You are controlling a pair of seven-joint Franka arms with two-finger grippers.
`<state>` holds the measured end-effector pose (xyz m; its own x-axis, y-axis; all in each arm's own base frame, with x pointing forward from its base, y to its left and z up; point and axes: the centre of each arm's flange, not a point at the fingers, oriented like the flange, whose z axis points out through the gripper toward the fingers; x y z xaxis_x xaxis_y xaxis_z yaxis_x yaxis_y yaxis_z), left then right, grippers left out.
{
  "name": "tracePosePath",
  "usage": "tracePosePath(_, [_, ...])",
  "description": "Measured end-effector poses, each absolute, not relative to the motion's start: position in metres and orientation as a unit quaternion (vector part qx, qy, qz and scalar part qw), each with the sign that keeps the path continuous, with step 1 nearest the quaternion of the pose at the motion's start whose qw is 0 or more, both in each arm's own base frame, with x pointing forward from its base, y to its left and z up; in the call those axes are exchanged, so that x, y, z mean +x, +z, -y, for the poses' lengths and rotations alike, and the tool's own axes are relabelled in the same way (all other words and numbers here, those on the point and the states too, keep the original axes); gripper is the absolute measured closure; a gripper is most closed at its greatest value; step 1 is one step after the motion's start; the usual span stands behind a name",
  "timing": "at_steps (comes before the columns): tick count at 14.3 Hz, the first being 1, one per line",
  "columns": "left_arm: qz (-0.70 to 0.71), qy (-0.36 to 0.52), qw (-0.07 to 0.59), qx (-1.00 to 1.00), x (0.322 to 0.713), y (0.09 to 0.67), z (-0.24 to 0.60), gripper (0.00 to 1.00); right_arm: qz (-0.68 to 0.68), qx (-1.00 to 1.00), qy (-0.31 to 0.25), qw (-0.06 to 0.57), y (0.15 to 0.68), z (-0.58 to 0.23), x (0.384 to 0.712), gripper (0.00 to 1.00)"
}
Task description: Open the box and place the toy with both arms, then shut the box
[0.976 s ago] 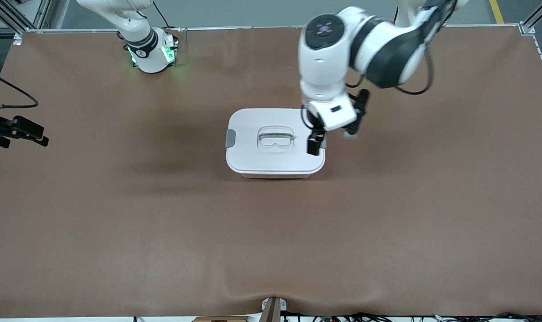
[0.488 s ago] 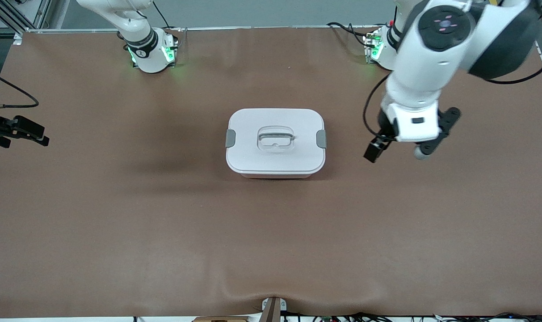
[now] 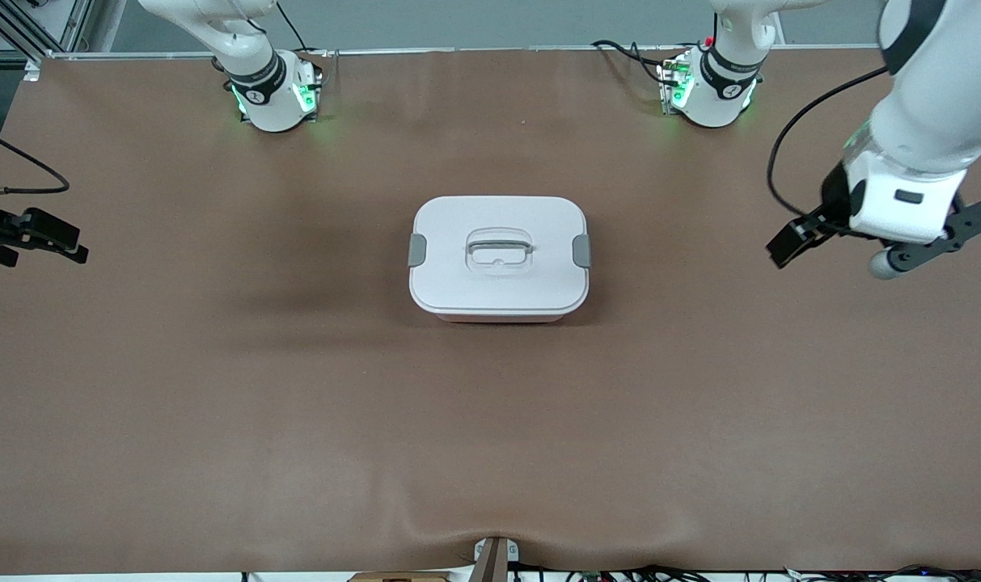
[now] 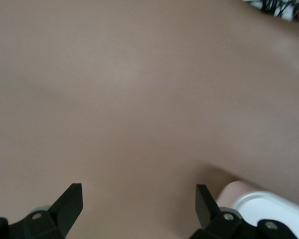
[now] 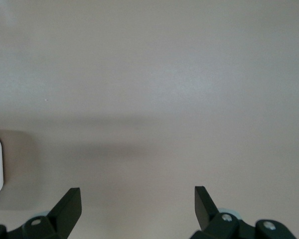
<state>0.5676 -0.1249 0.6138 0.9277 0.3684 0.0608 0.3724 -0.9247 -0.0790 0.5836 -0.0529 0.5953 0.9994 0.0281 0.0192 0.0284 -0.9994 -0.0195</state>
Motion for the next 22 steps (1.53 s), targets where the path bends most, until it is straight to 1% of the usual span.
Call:
tracePosePath(4, [0.085,0.005,0.064,-0.994,0.551,0.636,0.064,0.0,0.014,-1.0,-0.009,0.01,0.595,0.053,0.584,0.0])
tracePosePath(8, [0.024,0.015,0.063,-0.998,0.54,0.648,0.038,0.0,0.014,-1.0,-0.01,0.01,0.595,0.053,0.584,0.0])
tracePosePath(12, [0.009,0.014,0.063,-0.998,0.534,0.657,0.026,0.0,0.015,-1.0,-0.01,0.01,0.595,0.053,0.584,0.0])
tracePosePath(15, [0.021,0.005,0.032,-0.999,0.526,0.669,0.013,0.0,0.015,-1.0,-0.01,0.01,0.595,0.053,0.584,0.0])
tracePosePath(17, [0.025,0.001,0.024,-0.999,0.521,0.674,0.008,0.0,0.014,-1.0,-0.01,0.01,0.596,0.053,0.584,0.0])
tracePosePath(22, [0.016,0.011,0.011,-1.0,0.52,0.666,0.026,0.0,0.012,-1.0,-0.011,0.01,0.596,0.055,0.584,0.0])
